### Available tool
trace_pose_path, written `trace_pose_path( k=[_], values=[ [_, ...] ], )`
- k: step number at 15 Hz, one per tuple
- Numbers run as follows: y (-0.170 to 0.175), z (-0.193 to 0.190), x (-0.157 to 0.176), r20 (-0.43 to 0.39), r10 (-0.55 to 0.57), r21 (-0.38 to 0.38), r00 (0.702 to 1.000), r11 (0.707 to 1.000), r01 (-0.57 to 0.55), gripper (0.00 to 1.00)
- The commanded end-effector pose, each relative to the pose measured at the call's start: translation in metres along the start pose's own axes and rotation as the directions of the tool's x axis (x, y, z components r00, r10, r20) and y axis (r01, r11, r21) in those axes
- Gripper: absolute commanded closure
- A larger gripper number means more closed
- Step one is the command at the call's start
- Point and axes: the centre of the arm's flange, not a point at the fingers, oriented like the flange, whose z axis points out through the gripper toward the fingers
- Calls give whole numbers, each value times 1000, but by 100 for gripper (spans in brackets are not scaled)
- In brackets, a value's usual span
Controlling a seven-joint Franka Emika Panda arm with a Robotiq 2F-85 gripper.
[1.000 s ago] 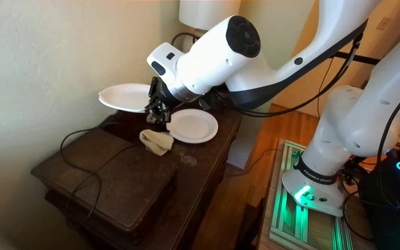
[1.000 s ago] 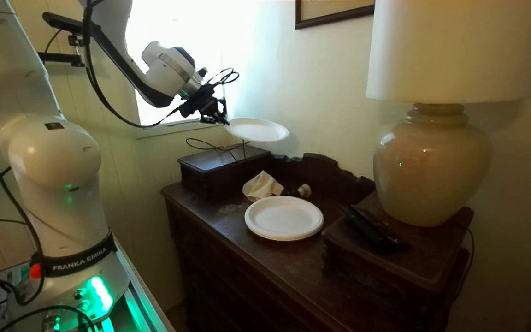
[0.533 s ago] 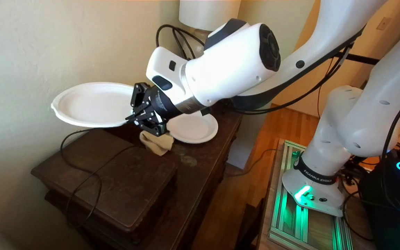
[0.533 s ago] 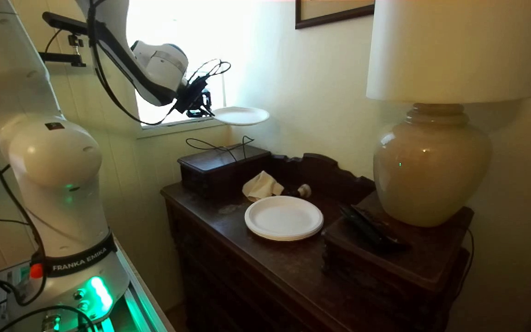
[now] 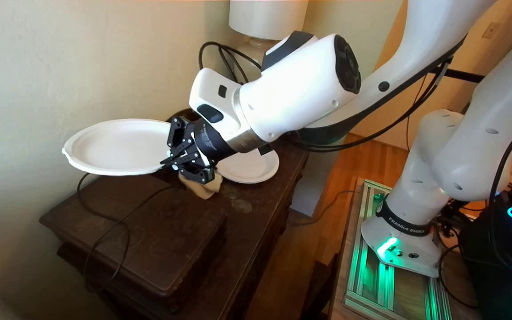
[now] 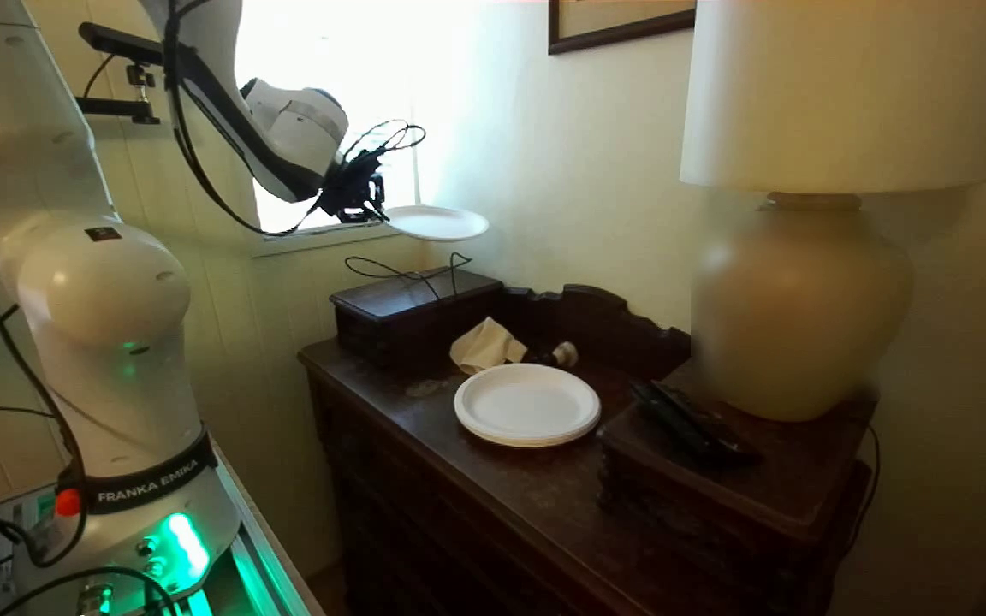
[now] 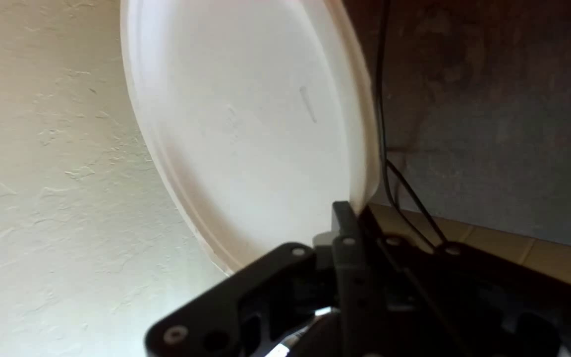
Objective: Put one plate to the left
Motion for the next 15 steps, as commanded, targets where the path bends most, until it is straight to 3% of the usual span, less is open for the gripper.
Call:
trace_pose_path(
  k=[1,6,15],
  values=[
    [-1,4,4,-22,-19,1,1000,1000,19,99],
    [-11,22,33,-72,-186,18,980,982,188,99],
    [-51,65,27,-73,-273,158,959,947,281,99]
  ],
)
